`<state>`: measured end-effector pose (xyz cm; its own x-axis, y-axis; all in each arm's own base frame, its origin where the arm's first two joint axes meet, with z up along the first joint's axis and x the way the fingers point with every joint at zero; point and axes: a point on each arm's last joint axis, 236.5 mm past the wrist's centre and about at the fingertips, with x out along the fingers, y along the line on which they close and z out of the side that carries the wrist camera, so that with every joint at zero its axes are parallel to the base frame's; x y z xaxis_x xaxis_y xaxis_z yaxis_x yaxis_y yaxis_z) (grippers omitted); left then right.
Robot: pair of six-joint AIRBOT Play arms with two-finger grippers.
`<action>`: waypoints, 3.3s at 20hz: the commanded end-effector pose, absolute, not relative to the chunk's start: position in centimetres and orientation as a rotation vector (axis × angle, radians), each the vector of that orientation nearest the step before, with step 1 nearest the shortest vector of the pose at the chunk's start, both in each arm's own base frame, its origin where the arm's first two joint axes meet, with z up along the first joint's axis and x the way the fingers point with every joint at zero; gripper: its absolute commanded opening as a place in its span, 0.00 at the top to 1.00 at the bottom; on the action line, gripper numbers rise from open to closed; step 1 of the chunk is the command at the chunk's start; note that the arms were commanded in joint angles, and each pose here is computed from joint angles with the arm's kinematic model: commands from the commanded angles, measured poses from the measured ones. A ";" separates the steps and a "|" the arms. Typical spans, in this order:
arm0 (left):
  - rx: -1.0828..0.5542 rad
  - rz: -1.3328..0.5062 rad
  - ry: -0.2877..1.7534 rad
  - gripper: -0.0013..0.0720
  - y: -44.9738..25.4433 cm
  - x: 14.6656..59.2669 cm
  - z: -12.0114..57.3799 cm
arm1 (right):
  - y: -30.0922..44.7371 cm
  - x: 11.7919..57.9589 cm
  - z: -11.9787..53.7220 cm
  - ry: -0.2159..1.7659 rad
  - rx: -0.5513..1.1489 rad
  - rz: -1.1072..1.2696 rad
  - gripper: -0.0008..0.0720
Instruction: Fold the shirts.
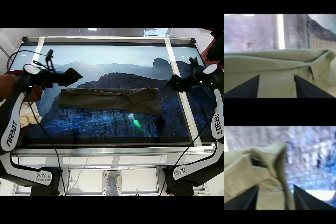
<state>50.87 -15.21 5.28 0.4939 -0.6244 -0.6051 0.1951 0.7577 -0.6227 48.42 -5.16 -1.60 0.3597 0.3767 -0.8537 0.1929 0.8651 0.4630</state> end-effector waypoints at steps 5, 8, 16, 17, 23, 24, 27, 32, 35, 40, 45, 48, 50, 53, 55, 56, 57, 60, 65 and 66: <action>-0.181 -0.492 0.809 0.60 -23.3 52.3 2.1 | -2.6 48.1 -8.4 1.277 0.786 0.306 0.23; -0.177 -0.522 0.938 0.69 -25.3 50.4 -2.3 | -1.6 48.3 -9.8 1.288 0.845 0.336 0.23; -0.257 -0.500 1.052 0.97 -26.3 49.2 -6.3 | 2.9 47.9 -11.1 1.349 0.782 0.416 0.25; -0.258 -0.501 1.067 0.97 -26.3 49.0 -6.5 | 3.9 47.8 -11.2 1.361 0.771 0.429 0.25; -0.276 -0.496 1.151 0.97 -26.4 47.6 -8.4 | 7.9 47.0 -10.5 1.419 0.724 0.508 0.91; -0.283 -0.491 1.172 0.97 -26.4 47.3 -8.9 | 8.3 46.9 -9.7 1.420 0.725 0.541 0.94; -0.295 -0.480 1.220 0.97 -26.4 46.6 -10.3 | 9.1 46.9 -5.8 1.396 0.707 0.642 0.94; -0.280 -0.520 1.291 0.97 -28.9 44.2 -12.1 | 9.2 47.4 2.9 1.285 0.616 0.695 0.95; -0.250 -0.569 1.282 0.97 -31.9 42.8 -12.0 | 9.7 46.7 7.8 1.258 0.570 0.731 0.95; -0.210 -0.688 1.267 0.97 -35.8 42.1 -7.9 | 11.9 47.0 14.5 1.158 0.488 0.755 0.95; -0.153 -0.791 1.317 0.97 -36.3 40.7 -4.6 | 19.1 45.3 15.4 1.185 0.371 0.832 0.95; 0.045 -0.742 1.351 0.97 -30.6 41.5 -1.7 | 23.6 43.5 13.9 1.243 0.267 0.829 0.95; 0.176 -0.610 1.351 0.97 -24.4 42.9 0.7 | 27.3 43.1 13.6 1.214 0.222 0.830 0.95; 0.281 -0.356 1.323 0.97 -14.3 44.2 5.4 | 33.5 43.0 13.3 1.127 0.203 0.817 0.95; 0.274 -0.248 1.272 0.96 -9.8 44.5 8.5 | 38.3 42.5 12.4 1.092 0.229 0.838 0.95; 0.250 -0.227 1.243 0.97 -8.5 44.5 10.0 | 40.6 42.5 11.4 1.082 0.256 0.840 0.95; 0.231 -0.212 1.223 0.97 -7.6 44.4 11.0 | 42.8 42.9 10.1 1.072 0.302 0.830 0.95; 0.219 -0.192 1.181 0.96 -6.5 44.0 13.0 | 48.8 44.1 7.1 1.024 0.491 0.840 0.92; 0.225 -0.199 1.175 0.97 -6.6 44.1 13.1 | 48.0 48.4 8.7 0.907 0.647 0.801 0.37; 0.226 -0.199 1.172 0.97 -6.6 44.1 13.1 | 45.4 49.6 8.1 0.912 0.566 0.775 0.37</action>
